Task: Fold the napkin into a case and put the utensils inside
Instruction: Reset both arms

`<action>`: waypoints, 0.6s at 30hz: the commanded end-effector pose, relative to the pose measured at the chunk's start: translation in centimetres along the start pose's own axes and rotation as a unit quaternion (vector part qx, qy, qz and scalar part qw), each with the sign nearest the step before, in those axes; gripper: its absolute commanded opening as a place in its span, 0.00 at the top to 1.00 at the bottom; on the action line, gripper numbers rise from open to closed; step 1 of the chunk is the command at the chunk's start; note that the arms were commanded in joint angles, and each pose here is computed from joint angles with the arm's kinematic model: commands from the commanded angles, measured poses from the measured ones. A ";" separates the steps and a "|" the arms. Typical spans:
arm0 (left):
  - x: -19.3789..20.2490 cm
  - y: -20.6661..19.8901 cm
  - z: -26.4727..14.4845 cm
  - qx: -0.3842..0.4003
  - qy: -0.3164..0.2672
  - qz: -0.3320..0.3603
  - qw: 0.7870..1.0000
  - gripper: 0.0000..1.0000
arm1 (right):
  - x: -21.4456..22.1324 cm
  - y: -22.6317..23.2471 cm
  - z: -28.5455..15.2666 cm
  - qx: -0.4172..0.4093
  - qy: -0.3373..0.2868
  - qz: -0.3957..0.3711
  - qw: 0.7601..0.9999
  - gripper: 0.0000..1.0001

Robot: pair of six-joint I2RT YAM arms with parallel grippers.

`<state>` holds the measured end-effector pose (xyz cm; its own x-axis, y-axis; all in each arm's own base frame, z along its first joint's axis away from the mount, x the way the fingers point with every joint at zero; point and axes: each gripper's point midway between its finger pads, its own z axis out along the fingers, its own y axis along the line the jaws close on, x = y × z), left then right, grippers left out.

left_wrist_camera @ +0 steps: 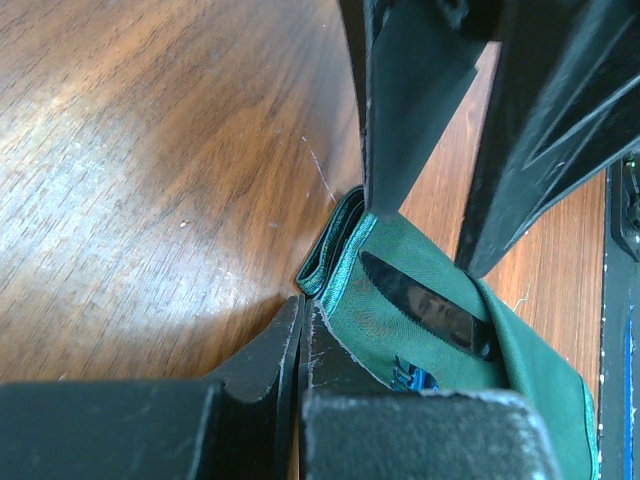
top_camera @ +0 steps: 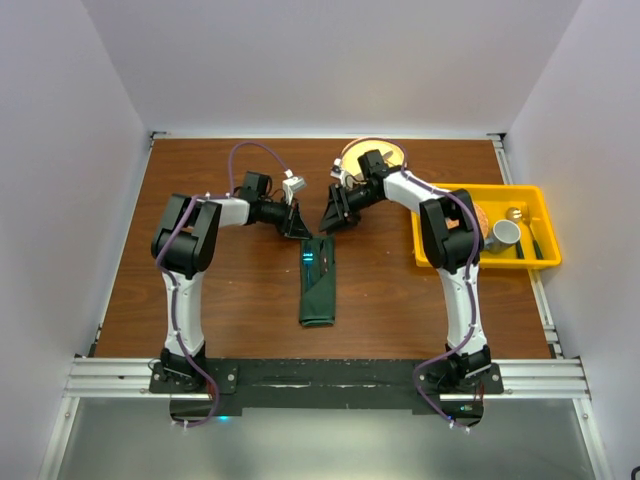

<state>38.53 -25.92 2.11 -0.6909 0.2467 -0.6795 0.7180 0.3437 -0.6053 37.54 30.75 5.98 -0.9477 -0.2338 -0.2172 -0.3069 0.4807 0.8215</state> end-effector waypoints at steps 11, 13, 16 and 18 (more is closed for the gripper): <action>-9.2 -2.5 -4.5 -0.094 -0.069 0.101 0.988 0.09 | -5.1 5.2 -10.2 0.074 -0.087 -0.144 0.983 0.25; -11.0 -2.7 -6.0 -0.129 -0.074 0.122 0.981 0.03 | -5.6 5.6 -12.8 0.095 -0.112 -0.166 0.975 0.15; -13.2 -4.0 -8.9 -0.179 -0.085 0.154 0.968 0.00 | -5.9 5.9 -17.0 0.133 -0.148 -0.177 0.964 0.04; -14.2 -5.6 -11.2 -0.210 -0.090 0.174 0.958 0.00 | -5.6 5.6 -19.4 0.152 -0.168 -0.173 0.958 0.02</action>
<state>42.44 -23.86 12.45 -0.5169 0.2347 -0.8233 0.7800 0.5254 -0.3400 42.61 22.54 17.20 -0.8251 -0.1827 -0.5347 -0.5257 0.5950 0.6080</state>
